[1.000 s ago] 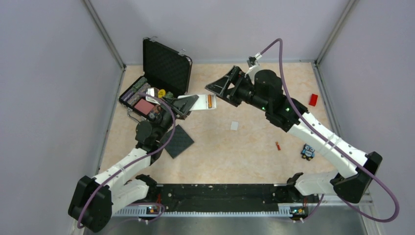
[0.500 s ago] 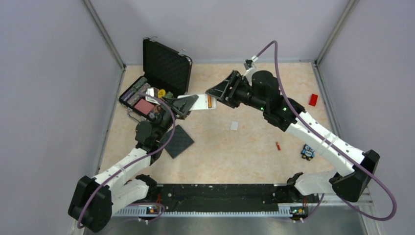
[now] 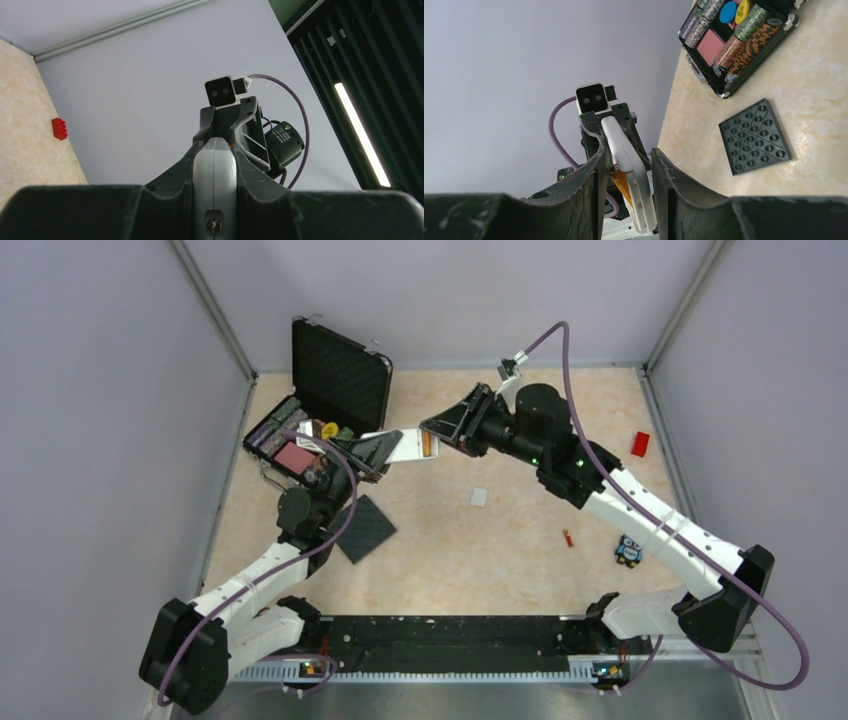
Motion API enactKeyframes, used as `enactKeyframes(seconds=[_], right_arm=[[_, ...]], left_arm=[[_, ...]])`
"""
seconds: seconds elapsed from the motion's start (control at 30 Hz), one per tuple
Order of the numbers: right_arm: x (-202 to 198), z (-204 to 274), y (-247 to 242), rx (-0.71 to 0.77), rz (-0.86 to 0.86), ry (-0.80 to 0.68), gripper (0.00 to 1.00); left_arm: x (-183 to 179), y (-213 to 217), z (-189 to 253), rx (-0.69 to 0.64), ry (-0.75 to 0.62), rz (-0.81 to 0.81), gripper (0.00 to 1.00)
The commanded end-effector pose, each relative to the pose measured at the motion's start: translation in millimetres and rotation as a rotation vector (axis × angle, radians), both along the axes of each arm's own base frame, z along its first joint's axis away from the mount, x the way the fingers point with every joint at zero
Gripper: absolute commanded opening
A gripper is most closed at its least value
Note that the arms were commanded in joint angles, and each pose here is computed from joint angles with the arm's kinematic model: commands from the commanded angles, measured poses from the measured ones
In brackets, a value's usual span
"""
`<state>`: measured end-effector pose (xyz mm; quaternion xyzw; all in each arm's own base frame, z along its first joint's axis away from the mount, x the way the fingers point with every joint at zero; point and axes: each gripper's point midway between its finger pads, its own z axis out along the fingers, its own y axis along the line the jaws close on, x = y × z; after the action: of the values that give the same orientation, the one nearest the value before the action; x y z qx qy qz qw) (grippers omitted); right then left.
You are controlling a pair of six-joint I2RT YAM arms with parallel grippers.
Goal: Load the batteries into the remote control
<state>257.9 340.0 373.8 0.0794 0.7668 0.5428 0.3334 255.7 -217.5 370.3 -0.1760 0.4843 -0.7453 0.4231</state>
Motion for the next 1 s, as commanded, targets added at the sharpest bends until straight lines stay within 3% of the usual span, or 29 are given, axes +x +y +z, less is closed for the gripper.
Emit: enactKeyframes(seconds=[0.0, 0.97], right_arm=[[0, 1, -1, 0.015, 0.015, -0.021, 0.35], [2, -32, 10, -0.088, 0.080, -0.020, 0.33]], left_arm=[[-14, 22, 54, -0.180, -0.115, 0.020, 0.00], [-9, 14, 70, -0.223, -0.123, -0.046, 0.00]])
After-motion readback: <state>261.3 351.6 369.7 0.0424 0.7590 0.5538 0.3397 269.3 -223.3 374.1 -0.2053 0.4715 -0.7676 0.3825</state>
